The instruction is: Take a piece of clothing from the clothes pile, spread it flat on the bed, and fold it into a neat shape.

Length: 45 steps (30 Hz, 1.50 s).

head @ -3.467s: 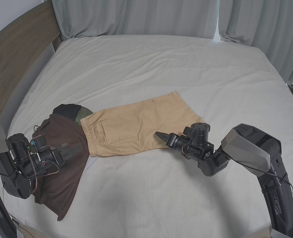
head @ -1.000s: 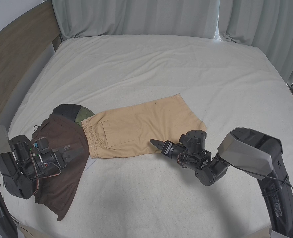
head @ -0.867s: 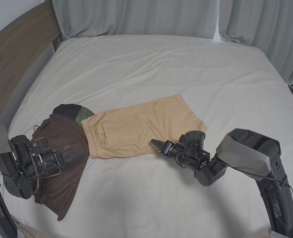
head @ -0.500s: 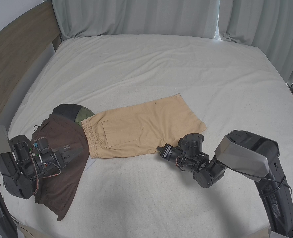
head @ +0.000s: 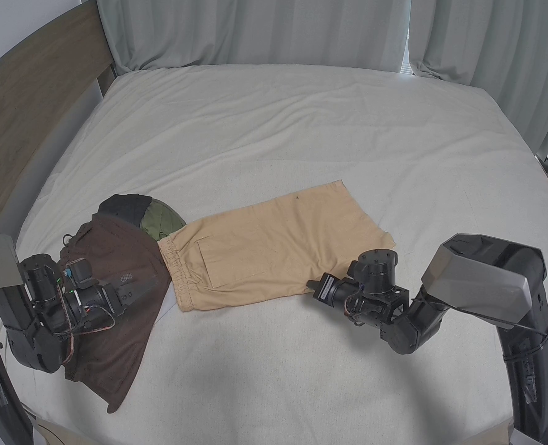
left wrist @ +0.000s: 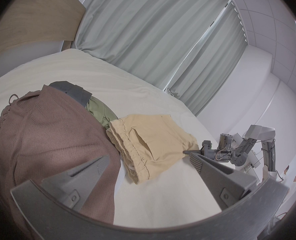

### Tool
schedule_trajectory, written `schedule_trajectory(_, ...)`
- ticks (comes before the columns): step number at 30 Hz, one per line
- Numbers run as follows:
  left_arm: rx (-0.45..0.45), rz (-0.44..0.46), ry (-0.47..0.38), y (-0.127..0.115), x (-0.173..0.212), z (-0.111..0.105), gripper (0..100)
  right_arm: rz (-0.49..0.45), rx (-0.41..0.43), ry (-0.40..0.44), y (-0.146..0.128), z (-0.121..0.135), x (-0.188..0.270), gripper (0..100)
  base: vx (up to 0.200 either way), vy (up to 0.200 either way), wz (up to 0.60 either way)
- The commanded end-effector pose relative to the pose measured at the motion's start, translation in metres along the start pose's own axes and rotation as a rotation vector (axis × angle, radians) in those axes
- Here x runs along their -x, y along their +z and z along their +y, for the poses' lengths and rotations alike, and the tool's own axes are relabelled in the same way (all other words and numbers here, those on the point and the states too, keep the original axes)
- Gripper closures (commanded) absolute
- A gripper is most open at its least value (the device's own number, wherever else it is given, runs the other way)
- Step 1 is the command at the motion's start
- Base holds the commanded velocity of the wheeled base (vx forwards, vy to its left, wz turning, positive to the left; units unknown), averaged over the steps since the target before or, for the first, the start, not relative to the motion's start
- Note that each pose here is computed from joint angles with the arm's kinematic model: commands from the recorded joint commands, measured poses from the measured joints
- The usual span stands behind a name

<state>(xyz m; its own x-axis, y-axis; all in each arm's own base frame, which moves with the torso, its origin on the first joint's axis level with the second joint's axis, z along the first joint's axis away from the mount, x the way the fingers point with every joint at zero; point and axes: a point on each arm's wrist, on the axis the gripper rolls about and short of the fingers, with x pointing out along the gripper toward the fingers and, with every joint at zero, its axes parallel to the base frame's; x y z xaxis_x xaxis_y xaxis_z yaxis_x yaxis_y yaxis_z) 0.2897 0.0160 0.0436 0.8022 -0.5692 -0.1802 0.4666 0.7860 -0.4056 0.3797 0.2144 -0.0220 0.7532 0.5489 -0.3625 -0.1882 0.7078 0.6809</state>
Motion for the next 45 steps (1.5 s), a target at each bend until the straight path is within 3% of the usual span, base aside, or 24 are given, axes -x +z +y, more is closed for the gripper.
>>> schedule_trajectory(1, 0.001, 0.002, 0.0, -0.001, 0.0, 0.0, 0, 0.025, 0.026, -0.028, -0.002, 0.001, 0.021, 100, 0.0, 0.0, 0.0)
schedule_trajectory(12, 0.003, 0.006, -0.002, -0.002, -0.001, 0.0, 0, 0.105, 0.046, -0.133, -0.029, -0.005, 0.071, 100, 0.0, 0.0, 0.0)
schedule_trajectory(21, 0.001, 0.003, -0.002, -0.001, -0.001, 0.0, 0, 0.121, 0.117, -0.19, -0.038, -0.011, 0.106, 100, 0.0, 0.0, 0.0)
schedule_trajectory(39, 0.012, 0.039, -0.048, -0.007, 0.0, -0.007, 0, 0.101, 0.129, -0.156, -0.048, -0.016, 0.104, 100, 0.0, 0.0, 0.0)
schedule_trajectory(40, 0.011, 0.038, -0.049, -0.007, 0.0, -0.007, 0, 0.101, 0.129, -0.156, -0.048, -0.016, 0.104, 0, 0.0, 0.0, 0.0)
schedule_trajectory(45, 0.011, 0.038, -0.053, -0.007, 0.001, -0.008, 0, 0.107, 0.134, -0.142, -0.05, -0.012, 0.106, 0, 0.0, 0.0, 0.0)
